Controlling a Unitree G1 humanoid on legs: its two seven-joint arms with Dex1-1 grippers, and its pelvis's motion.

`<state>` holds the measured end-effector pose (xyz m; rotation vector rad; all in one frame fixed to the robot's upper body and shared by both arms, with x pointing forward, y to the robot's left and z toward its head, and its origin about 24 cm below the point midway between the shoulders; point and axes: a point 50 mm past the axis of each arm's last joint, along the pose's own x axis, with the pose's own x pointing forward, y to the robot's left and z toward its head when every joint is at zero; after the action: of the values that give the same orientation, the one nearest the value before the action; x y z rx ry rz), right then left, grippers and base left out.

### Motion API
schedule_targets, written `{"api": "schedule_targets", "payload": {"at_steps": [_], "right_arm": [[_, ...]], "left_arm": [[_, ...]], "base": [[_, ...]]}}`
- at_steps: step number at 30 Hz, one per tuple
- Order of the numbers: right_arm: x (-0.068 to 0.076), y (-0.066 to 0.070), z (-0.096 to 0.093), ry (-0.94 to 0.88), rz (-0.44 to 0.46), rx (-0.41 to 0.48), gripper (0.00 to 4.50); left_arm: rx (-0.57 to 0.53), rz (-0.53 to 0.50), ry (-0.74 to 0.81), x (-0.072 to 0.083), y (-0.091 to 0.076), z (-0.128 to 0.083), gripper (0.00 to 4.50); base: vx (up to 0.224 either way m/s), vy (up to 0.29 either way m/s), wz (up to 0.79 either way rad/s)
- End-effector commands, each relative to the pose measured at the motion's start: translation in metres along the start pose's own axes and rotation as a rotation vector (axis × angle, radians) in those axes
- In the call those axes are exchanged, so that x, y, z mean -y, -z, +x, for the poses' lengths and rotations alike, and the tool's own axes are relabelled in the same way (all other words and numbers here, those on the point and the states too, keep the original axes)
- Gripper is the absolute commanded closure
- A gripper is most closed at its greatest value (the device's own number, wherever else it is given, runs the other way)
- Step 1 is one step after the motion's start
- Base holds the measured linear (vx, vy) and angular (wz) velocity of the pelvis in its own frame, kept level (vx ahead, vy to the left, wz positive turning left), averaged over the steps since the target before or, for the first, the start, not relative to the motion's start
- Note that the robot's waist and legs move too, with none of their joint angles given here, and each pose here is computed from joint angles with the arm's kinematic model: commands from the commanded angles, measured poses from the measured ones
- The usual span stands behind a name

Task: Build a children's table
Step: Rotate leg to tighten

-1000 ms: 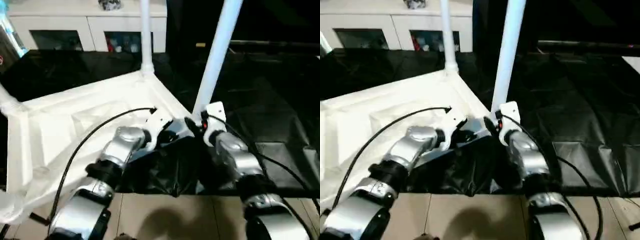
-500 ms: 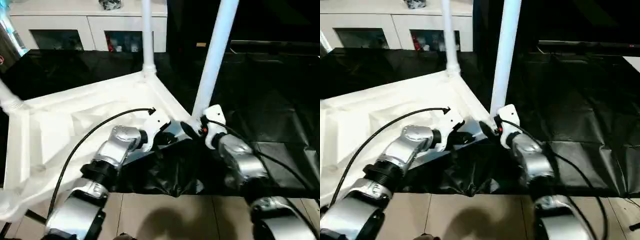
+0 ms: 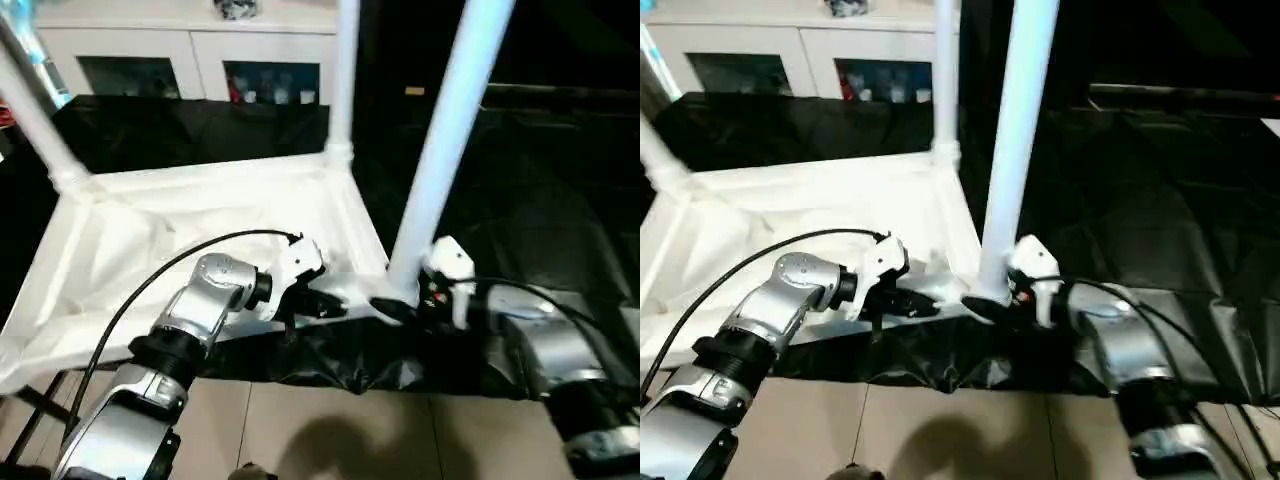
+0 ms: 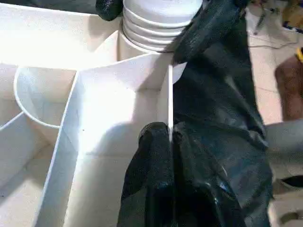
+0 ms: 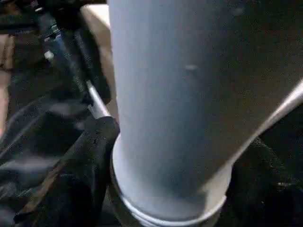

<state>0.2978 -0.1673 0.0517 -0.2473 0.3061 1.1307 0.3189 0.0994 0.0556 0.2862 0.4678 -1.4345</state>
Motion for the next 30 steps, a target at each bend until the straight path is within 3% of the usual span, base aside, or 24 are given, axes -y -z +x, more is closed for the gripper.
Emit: {"api": "schedule_targets", "payload": {"at_steps": [1, 7, 12, 19, 21, 25, 28, 30], "right_arm": [[-0.016, -0.001, 0.011, -0.137, -0.019, -0.004, 1.47], [-0.015, -0.002, 0.013, -0.091, -0.014, -0.005, 1.72], [-0.004, -0.001, 0.03, 0.15, 0.07, 0.023, 1.75], [0.012, 0.003, 0.064, 0.602, 0.325, 0.072, 1.76], [0.014, 0.001, 0.071, 0.669, 0.355, 0.069, 1.76], [0.016, -0.008, 0.082, 0.687, 0.308, 0.1, 1.76], [0.019, -0.014, 0.079, 0.66, 0.328, 0.15, 1.06], [0.021, -0.016, 0.077, 0.633, 0.327, 0.165, 1.03]], "left_arm": [[0.094, 0.091, 0.039, 0.002, -0.025, 0.003, 4.5], [0.091, 0.091, 0.014, 0.001, -0.024, 0.004, 4.5], [0.125, 0.059, -0.119, -0.008, -0.03, 0.011, 4.5], [0.161, -0.036, -0.347, -0.017, -0.043, 0.03, 4.5], [0.172, -0.049, -0.389, -0.018, -0.047, 0.035, 4.5], [0.219, -0.06, -0.462, -0.021, -0.055, 0.041, 4.5], [0.224, -0.047, -0.446, -0.019, -0.056, 0.042, 4.5], [0.229, -0.045, -0.426, -0.017, -0.056, 0.041, 4.5]], "base": [[0.0, 0.0, 0.0], [0.0, 0.0, 0.0], [0.0, 0.0, 0.0], [0.0, 0.0, 0.0], [0.0, 0.0, 0.0], [0.0, 0.0, 0.0], [0.0, 0.0, 0.0], [0.0, 0.0, 0.0]]}}
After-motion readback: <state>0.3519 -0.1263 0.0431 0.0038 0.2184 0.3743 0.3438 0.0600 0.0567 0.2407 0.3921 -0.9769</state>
